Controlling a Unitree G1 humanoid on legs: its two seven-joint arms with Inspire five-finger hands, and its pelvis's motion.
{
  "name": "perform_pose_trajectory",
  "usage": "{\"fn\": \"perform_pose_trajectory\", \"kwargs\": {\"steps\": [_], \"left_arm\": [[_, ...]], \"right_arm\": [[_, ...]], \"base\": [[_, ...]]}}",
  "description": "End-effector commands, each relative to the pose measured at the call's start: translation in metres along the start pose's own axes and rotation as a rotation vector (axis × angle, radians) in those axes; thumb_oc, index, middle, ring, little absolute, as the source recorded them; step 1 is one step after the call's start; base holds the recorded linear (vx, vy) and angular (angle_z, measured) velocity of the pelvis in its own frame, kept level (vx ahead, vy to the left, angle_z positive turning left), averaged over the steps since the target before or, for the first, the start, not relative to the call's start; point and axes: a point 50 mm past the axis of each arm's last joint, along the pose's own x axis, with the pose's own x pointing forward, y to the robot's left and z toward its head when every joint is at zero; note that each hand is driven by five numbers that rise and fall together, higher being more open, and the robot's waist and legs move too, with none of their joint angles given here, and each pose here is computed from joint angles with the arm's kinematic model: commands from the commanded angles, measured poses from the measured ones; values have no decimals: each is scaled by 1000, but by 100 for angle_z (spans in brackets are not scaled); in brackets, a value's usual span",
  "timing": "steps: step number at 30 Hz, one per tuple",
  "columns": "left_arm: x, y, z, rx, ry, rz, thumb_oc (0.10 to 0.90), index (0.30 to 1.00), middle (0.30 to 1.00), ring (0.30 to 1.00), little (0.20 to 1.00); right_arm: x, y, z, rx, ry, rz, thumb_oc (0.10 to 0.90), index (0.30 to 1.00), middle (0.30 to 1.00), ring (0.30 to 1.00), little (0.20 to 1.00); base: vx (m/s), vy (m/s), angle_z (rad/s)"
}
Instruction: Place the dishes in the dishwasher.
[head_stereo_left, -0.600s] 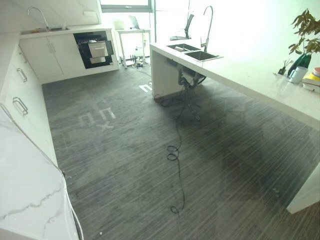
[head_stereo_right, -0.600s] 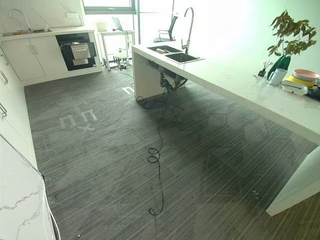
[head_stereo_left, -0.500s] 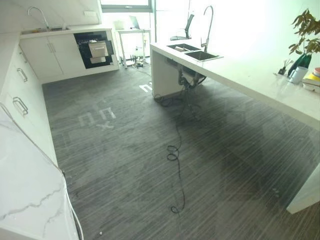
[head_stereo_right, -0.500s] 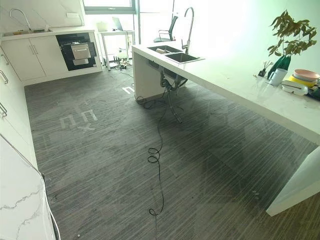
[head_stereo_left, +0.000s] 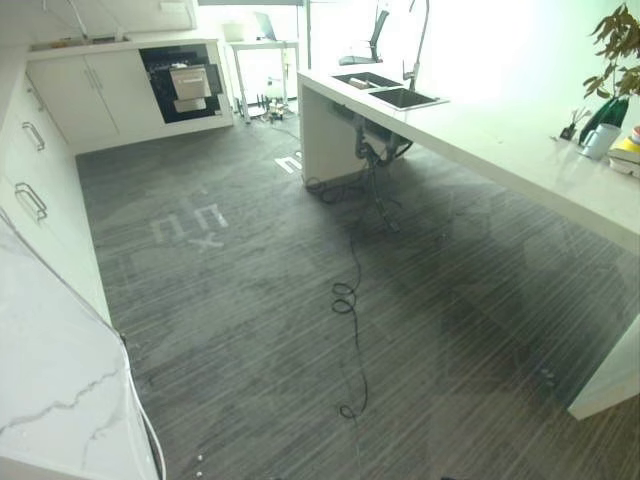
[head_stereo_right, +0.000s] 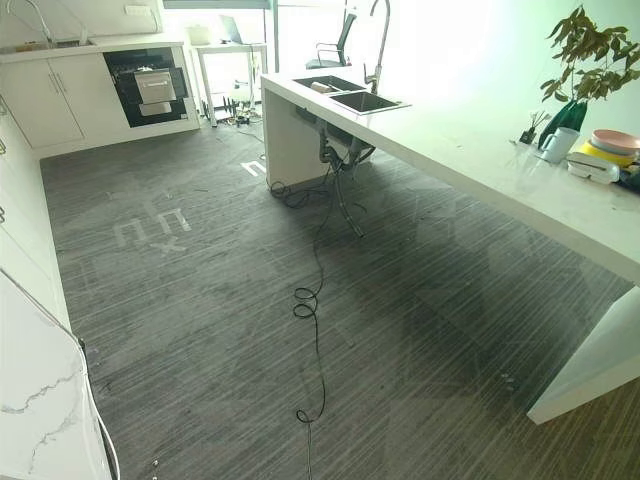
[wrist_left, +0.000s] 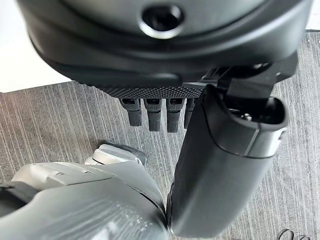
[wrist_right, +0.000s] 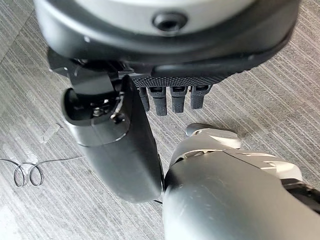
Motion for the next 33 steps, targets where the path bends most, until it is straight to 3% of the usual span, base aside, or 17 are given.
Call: {"fn": "perform_pose_trajectory", "kwargs": {"steps": [1, 5, 8, 9, 10, 16, 23, 33], "left_arm": [[0, 0, -24, 28, 78, -2, 800, 900, 900, 900, 900], [1, -2, -12, -65, -1, -15, 800, 900, 900, 900, 900], [-1, -13, 14, -264, -137, -84, 800, 900, 900, 900, 900], [-3, -16, 23, -278, -182, -108, 800, 900, 900, 900, 900], [-10, -23, 49, -238, -351, -150, 800, 900, 900, 900, 900], [-41, -31, 89, -247, -692, -257, 800, 900, 900, 900, 900], [-60, -34, 101, -196, -855, -325, 800, 900, 900, 900, 900], [-70, -33, 84, -151, -878, -350, 800, 900, 900, 900, 900]], "right_arm": [[-2, -5, -25, -45, 93, 0, 800, 900, 900, 900, 900], [-2, -5, -19, 7, 33, 3, 800, 900, 900, 900, 900], [-2, -4, -2, 31, -72, 6, 800, 900, 900, 900, 900], [-3, -4, 6, 34, -122, 7, 800, 900, 900, 900, 900], [-7, -3, 35, 51, -286, 8, 800, 900, 900, 900, 900], [-35, 15, 93, -13, -633, 45, 800, 900, 900, 900, 900], [-66, 15, 123, -77, -840, 59, 800, 900, 900, 900, 900], [-74, 13, 105, -148, -851, 114, 800, 900, 900, 900, 900]], "base": [[0, 0, 0], [7, -4, 1], [22, -17, 3], [0, -61, -1], [-18, -69, 0], [-5, -105, -2], [32, -124, 4], [385, 152, -20]]}}
